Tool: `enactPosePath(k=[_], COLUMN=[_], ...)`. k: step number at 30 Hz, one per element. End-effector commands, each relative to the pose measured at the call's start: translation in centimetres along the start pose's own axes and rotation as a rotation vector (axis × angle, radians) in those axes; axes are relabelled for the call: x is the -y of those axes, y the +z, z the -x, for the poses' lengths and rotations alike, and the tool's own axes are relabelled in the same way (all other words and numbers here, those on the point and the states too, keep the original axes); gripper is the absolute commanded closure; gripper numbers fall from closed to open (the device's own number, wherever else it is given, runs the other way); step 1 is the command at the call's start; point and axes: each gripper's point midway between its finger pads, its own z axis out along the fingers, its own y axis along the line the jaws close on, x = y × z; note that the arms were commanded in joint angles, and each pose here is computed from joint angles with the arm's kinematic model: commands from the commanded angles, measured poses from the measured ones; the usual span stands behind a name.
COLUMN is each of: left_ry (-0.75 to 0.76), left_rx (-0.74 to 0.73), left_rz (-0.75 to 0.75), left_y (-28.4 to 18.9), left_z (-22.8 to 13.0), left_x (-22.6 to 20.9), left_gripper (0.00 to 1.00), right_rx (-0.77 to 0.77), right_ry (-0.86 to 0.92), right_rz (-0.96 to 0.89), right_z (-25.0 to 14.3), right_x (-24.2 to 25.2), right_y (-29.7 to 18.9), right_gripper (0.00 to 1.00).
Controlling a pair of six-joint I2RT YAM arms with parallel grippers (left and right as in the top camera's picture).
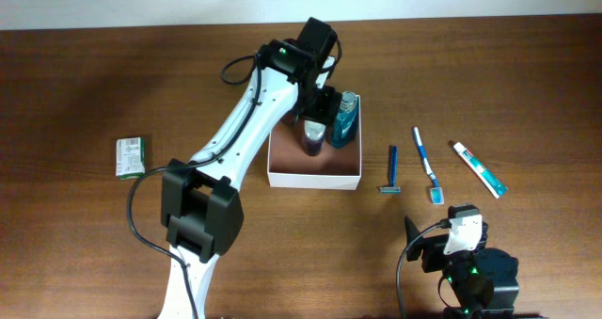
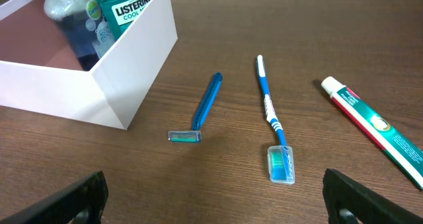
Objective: Pack container
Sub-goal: 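Place the foam soap bottle into the box beside the Listerine, then grasp the green soap bar with the left gripper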
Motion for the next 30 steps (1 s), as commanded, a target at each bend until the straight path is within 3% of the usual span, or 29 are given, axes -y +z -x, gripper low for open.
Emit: enactPosePath(k=[1, 8, 9, 13, 14, 16, 24, 30], left_ry=[0.014, -0.043, -0.073, -0.156, -0.182, -0.252, -0.554, -0.643], left_rx=[0.108, 0.138, 0.147, 0.126, 0.121, 0.097, -0.209, -0.209], left_rz=[-0.013, 0.029, 0.077, 0.189, 0.197, 0.223, 0.257, 0.242], left_y=[-6.5, -15.5, -17.4, -19.5, -19.8, -20.0, -13.1, -6.9], left_z=[1.7, -0.6, -1.4, -3.6, -4.0, -5.4, -14.6, -18.2], left_x=[-1.0, -5.3, -7.4, -12.8, -13.9, -16.8, -27.2, -32.3], left_gripper=[0.14, 0.14, 0.13, 0.13, 0.08, 0.07, 0.05, 0.06], right_rx=[0.001, 0.001, 0.001, 0.001, 0.001, 0.001, 0.001, 0.001], right_ry=[0.010, 0.010, 0.010, 0.010, 0.011, 0.010, 0.010, 0.010], right_rz=[0.004, 0.004, 0.004, 0.004, 0.004, 0.004, 0.004, 0.003], right_z=[-0.1, -0.1, -0.1, -0.1, -0.1, -0.1, -0.1, -0.1], right_x=[0.0, 0.0, 0.0, 0.0, 0.0, 0.0, 0.0, 0.0], right_y=[0.0, 0.0, 0.0, 0.0, 0.0, 0.0, 0.0, 0.0], right_gripper=[0.01, 0.01, 0.01, 0.01, 0.01, 0.01, 0.01, 0.01])
